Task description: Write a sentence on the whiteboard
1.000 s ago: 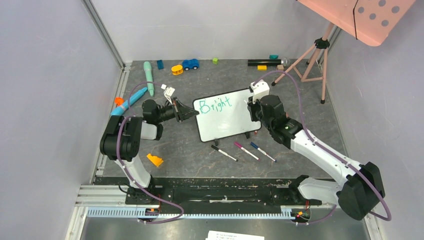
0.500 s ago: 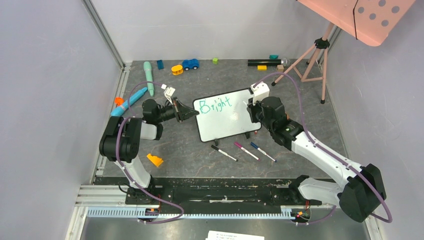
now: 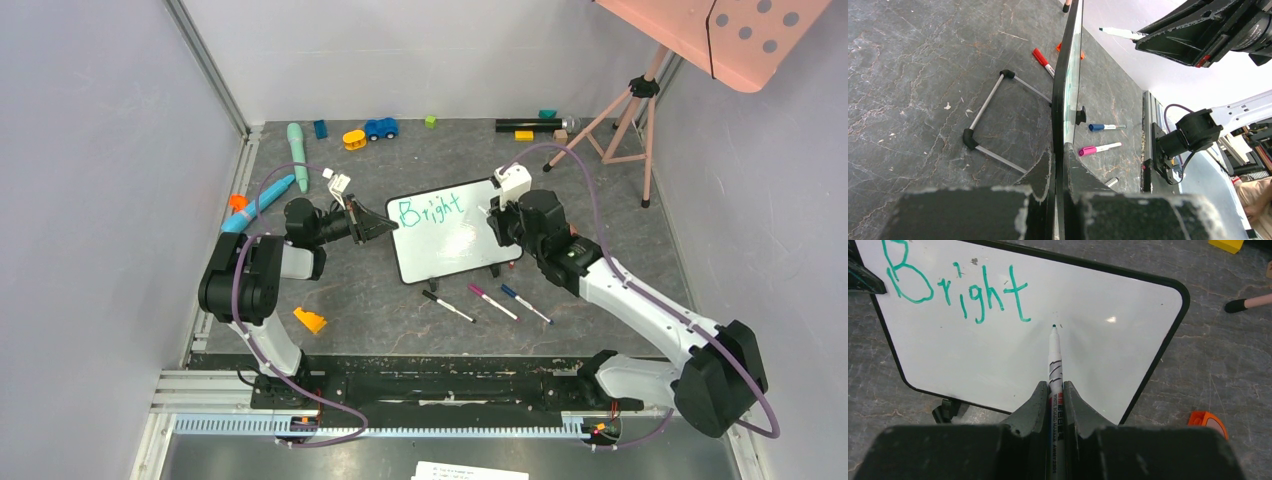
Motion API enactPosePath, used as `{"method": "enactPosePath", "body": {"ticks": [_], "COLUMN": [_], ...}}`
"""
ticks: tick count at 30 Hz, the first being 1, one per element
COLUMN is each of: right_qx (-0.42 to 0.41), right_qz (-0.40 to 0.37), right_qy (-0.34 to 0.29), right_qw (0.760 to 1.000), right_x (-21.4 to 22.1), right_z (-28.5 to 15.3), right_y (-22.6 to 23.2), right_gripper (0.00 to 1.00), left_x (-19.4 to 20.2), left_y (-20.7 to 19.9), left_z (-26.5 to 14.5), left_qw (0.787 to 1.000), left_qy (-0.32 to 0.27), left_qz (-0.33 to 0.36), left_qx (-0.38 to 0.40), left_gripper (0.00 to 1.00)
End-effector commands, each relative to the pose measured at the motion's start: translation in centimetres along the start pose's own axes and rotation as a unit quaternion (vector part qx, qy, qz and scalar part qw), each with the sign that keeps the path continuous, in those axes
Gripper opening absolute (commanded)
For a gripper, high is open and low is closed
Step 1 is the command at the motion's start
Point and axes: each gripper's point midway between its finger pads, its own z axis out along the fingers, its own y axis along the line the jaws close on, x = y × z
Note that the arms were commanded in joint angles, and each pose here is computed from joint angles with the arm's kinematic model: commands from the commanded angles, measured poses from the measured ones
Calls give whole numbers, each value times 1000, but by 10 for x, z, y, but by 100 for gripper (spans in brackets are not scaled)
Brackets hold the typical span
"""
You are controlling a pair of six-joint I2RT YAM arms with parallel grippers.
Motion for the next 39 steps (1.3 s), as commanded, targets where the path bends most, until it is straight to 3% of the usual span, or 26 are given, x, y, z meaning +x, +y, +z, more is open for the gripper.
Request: {"method": "enactPosePath", "body": {"ticks": [1,8,39], "right_qx": [-37,-65,-25], "right_qz": [-4,-6,-3], "right_qy": [-29,-25,-9], "right_qw": [999,998,1000], "right_x": [-29,-30,-32], "right_z": [1,5,33], "right_y": [12,23,13], "right_gripper": [0,0,0], "left_x": [-5,-5,-5], "left_y": [-6,-7,-7], "left_z": [4,4,3], "left_qw": [998,998,998], "left_qy": [3,3,3], "left_qz": [53,53,53], "left_qx": [16,17,16], "left_gripper": [2,2,2]}}
